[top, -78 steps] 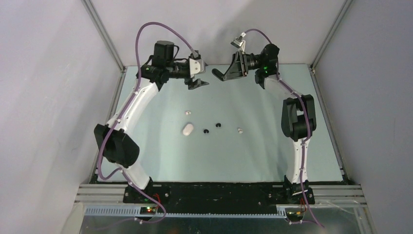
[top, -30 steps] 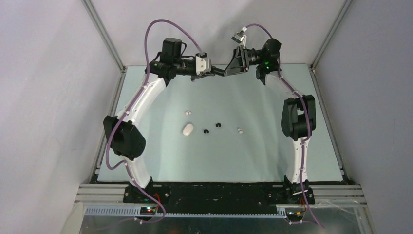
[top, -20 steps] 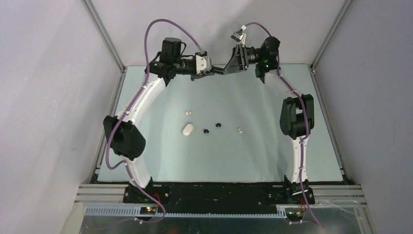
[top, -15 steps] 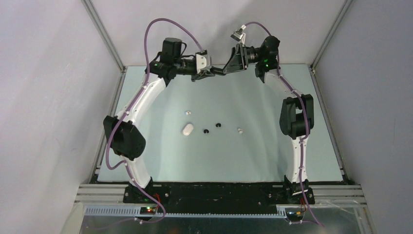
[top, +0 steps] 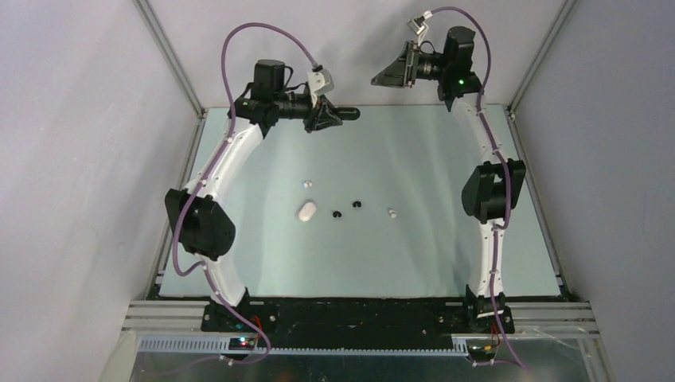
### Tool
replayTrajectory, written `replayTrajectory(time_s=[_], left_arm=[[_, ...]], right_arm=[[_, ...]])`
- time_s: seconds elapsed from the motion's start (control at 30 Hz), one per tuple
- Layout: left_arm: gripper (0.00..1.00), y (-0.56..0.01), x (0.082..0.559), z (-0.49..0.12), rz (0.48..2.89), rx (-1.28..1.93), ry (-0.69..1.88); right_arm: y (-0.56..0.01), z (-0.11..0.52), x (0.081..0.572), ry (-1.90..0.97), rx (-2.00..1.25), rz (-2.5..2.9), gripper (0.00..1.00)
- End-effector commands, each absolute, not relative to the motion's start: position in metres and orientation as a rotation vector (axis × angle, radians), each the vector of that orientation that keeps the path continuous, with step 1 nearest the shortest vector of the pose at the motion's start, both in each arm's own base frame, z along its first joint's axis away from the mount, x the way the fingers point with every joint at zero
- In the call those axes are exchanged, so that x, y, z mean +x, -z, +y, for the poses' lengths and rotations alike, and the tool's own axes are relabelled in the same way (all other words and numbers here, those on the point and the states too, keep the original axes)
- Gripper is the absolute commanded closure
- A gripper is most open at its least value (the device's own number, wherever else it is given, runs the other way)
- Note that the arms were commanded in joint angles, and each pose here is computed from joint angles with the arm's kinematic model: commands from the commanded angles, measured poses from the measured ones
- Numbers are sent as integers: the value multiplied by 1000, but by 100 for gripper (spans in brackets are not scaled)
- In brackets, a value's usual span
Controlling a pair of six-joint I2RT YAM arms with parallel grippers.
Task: Insert the wireless bluetooth earbuds into the charging case
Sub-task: Pick up the charging case at the center of the board.
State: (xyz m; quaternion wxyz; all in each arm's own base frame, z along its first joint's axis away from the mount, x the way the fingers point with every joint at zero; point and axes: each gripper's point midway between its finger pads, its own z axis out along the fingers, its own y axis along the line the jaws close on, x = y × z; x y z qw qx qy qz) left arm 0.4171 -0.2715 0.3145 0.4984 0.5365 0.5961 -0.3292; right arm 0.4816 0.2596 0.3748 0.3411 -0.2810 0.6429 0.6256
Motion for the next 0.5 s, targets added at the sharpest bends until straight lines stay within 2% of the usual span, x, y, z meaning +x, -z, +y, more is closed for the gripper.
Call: replayTrajectory(time_s=[0.0, 0.03, 0.07, 0.1, 0.17, 0.27, 0.37, 0.43, 0.47], left_arm=[[100, -331, 417, -267, 1525, 1182, 854], [100, -330, 418, -266, 1545, 1163, 864], [100, -328, 420, -263, 1562, 1149, 867], [100, -325, 422, -261, 1586, 1127, 873], [100, -322, 424, -258, 1615, 1101, 873], [100, -318, 424, -253, 1638, 1087, 854], [100, -309, 424, -250, 1663, 1082, 833], [100, -304, 425, -247, 1685, 1073, 810], [100, -301, 427, -245, 1691, 1073, 783]], right_arm=[[-402, 236, 509, -952, -736, 1564, 0], [-415, 233, 518, -758, -788, 1464, 1], [-414, 230, 506, -683, -804, 1435, 1], [-442, 232, 505, -548, -845, 1259, 1], [-432, 243, 477, -499, -958, 1137, 0], [-413, 262, 446, -563, -1127, 1148, 2], [-381, 280, 412, -747, -1288, 1264, 19], [-385, 287, 402, -786, -1331, 1303, 24], [-362, 292, 399, -818, -1364, 1383, 25]])
